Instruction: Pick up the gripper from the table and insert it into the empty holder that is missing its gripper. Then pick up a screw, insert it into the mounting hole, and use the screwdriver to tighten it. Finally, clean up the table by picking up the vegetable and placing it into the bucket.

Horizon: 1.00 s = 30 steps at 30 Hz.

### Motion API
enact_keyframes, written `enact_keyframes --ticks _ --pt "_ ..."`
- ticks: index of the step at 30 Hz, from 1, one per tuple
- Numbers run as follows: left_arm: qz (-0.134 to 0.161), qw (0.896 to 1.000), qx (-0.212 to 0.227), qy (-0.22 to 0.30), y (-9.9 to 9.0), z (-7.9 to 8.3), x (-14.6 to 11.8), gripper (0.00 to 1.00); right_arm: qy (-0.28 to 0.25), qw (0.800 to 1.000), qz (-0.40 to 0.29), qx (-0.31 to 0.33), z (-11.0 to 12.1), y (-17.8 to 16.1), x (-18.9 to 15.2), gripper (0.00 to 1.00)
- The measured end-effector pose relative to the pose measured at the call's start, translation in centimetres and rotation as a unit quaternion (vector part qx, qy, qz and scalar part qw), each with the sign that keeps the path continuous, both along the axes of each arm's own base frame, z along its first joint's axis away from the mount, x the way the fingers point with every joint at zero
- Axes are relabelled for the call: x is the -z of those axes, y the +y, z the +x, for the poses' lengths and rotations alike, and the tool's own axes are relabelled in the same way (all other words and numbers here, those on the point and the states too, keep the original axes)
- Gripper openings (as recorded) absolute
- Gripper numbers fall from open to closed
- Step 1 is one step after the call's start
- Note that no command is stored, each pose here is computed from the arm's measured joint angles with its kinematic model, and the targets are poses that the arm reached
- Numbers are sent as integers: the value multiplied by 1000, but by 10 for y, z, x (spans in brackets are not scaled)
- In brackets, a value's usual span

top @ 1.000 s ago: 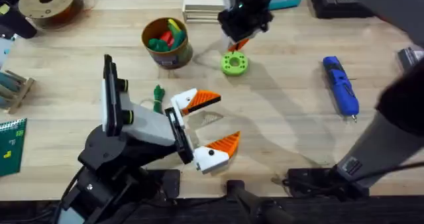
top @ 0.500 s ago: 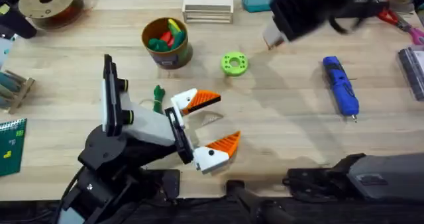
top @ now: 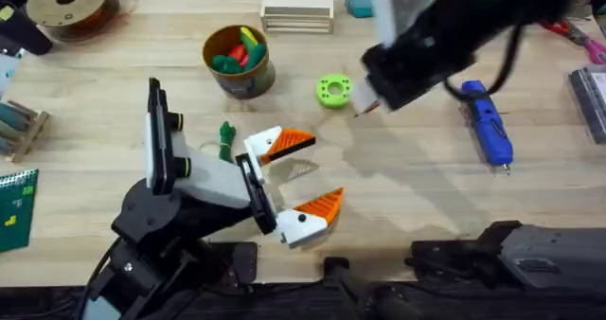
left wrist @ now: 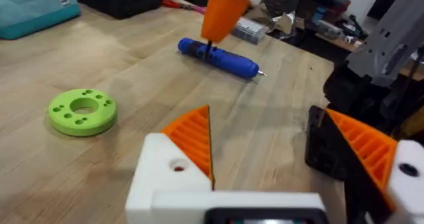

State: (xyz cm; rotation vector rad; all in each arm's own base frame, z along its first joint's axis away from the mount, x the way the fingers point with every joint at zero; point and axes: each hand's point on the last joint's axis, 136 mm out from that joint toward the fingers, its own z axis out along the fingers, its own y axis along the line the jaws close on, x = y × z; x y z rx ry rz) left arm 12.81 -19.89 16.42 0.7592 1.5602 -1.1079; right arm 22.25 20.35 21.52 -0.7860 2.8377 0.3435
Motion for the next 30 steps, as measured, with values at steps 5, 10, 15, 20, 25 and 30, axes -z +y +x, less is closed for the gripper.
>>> enact_keyframes --ticks 5,10,15,20,25,30 --pt "0 1000 0 0 0 0 0 987 32 999 1 -32 -9 29 3 8" --pt "0 1000 0 0 0 0 0 987 53 997 20 -46 -8 50 -18 7" --pt "2 1000 0 -4 0 0 0 987 53 996 35 -65 -8 70 -31 7" --pt "6 1000 1 -15 0 0 0 987 54 994 41 -90 -18 86 -34 7" --pt "9 1000 1 -21 0 0 0 987 49 993 50 -97 -20 94 -35 7" --pt "9 1000 1 -22 0 0 0 987 40 991 59 -113 -25 107 -36 7"
